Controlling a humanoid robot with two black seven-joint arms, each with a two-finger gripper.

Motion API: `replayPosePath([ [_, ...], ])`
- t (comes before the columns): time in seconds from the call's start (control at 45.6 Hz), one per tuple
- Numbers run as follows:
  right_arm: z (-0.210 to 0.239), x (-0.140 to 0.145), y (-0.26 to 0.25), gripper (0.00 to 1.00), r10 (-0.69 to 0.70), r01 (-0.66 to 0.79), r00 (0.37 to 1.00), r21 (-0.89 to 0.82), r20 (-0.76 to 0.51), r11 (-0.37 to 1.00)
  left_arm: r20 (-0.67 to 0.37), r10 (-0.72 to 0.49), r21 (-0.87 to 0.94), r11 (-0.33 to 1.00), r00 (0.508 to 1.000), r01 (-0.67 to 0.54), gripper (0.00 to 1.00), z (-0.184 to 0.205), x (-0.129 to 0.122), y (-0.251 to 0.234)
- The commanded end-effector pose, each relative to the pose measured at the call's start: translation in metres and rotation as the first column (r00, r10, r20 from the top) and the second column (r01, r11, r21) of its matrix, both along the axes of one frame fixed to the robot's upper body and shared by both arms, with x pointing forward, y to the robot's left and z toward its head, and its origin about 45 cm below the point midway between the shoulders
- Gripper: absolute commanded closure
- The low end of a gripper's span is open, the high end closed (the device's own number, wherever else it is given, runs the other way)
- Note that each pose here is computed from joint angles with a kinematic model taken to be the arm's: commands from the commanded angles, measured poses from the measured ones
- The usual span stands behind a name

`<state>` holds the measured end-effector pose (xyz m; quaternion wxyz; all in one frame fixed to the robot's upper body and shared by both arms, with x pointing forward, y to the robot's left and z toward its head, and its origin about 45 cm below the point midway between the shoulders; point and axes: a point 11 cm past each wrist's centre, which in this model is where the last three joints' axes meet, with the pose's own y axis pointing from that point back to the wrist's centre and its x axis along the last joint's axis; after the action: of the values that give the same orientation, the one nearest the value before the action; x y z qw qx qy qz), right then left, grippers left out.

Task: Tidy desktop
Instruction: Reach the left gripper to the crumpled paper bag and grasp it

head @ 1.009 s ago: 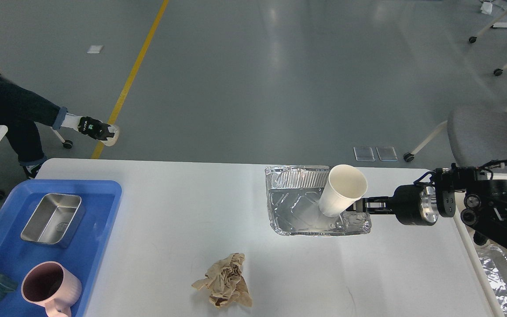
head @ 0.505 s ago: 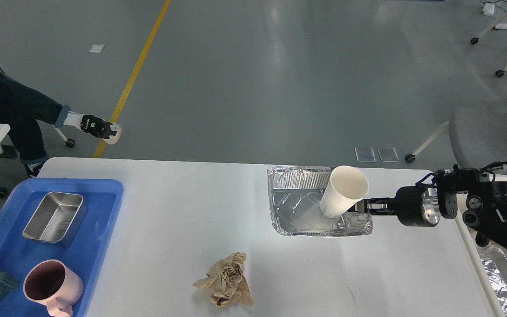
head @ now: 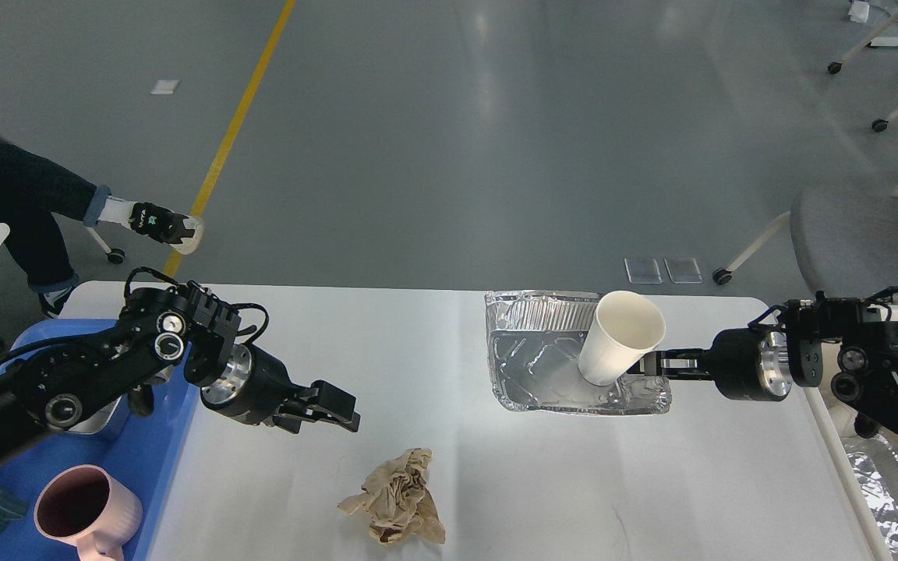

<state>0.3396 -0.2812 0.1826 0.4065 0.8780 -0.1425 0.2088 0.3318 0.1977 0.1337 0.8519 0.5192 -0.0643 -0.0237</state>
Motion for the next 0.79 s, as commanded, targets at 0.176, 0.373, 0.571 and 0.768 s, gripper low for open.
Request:
replayPosePath([
  [0.176,-0.004,-0.005,-0.001,1.0,-0.011,0.011,1.0,0.009,-0.008,1.0,-0.018,0.024,-0.004,1.0,1.0,-0.024,0.02,-0.037,-0.004,-0.048],
  [0.373,-0.004,-0.006,-0.008,1.0,-0.022,0.022,1.0,0.004,-0.007,1.0,-0.04,-0.014,-0.041,0.999,0.999,0.012,0.02,-0.041,-0.012,-0.081],
  [0.571,-0.004,-0.007,-0.007,1.0,-0.02,0.02,1.0,0.005,-0.01,1.0,-0.049,-0.054,0.008,0.998,0.997,0.055,0.03,-0.048,-0.022,-0.092],
  [0.768,-0.004,-0.007,-0.007,1.0,-0.02,0.02,1.0,0.005,-0.008,1.0,-0.062,-0.1,0.042,0.994,0.993,0.102,0.18,-0.054,-0.032,-0.096],
])
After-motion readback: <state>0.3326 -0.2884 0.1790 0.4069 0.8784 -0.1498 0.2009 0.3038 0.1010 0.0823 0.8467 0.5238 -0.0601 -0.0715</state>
